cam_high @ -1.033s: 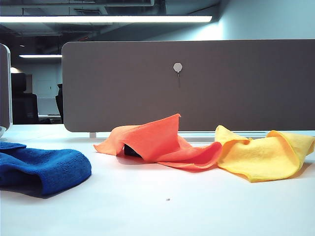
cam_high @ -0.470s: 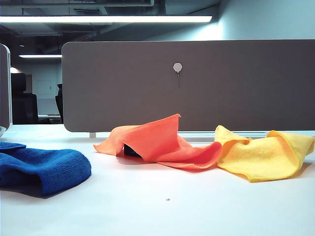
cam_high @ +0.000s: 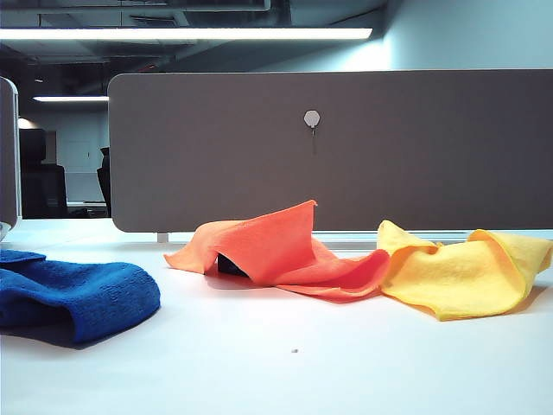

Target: Pick up a rag that is the same color as the top surface of the Rubik's Cube and cover the cube with it.

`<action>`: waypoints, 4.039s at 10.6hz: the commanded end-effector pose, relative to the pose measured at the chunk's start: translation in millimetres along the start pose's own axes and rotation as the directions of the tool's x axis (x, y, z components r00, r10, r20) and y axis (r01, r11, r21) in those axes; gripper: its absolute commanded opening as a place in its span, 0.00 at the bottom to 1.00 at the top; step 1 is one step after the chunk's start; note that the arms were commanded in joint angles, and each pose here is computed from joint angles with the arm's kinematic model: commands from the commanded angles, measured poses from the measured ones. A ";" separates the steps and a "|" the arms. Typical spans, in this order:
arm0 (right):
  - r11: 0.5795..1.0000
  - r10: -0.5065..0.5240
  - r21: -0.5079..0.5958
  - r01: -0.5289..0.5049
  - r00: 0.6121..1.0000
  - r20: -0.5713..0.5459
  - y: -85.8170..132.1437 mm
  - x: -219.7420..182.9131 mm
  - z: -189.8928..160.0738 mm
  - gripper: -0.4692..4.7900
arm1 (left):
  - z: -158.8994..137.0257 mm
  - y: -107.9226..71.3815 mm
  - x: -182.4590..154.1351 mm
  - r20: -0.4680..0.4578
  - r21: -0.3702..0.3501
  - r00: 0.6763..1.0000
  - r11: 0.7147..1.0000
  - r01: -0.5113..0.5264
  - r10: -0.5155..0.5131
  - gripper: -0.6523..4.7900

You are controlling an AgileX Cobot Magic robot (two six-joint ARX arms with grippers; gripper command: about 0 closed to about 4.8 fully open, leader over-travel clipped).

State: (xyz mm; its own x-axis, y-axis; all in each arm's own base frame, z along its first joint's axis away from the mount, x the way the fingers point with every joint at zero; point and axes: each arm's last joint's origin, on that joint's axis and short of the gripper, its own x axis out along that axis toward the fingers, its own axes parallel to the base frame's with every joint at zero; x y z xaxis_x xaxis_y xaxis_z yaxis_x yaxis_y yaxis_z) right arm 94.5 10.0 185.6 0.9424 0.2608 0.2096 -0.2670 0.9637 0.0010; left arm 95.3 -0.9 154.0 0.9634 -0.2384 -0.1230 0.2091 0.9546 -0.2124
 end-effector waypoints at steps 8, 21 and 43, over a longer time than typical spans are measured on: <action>0.999 -0.032 -0.008 0.032 0.999 0.024 -0.9 -0.1 2.1 0.09 | 3.5 -23.1 3.2 0.097 0.263 0.992 0.959 -0.106 0.083 0.11; 0.993 0.086 -0.093 -0.068 0.975 0.204 3.7 -2.4 22.2 0.09 | 30.8 -27.7 -3.1 0.323 0.306 0.946 0.949 -0.078 -0.027 0.11; 0.975 -0.199 -0.100 0.198 0.980 0.002 -12.9 -2.6 0.0 0.09 | 16.5 -13.0 1.1 0.205 0.270 0.977 0.956 -0.117 0.061 0.11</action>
State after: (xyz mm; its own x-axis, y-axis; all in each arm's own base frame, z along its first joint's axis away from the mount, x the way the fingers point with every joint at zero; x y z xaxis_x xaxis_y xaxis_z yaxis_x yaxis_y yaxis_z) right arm 95.7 -3.7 184.0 0.9796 0.0472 0.1955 -0.0361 0.9975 -0.0601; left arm 96.5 -10.8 171.2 0.9887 -0.1398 0.0543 0.1355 0.9879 0.0759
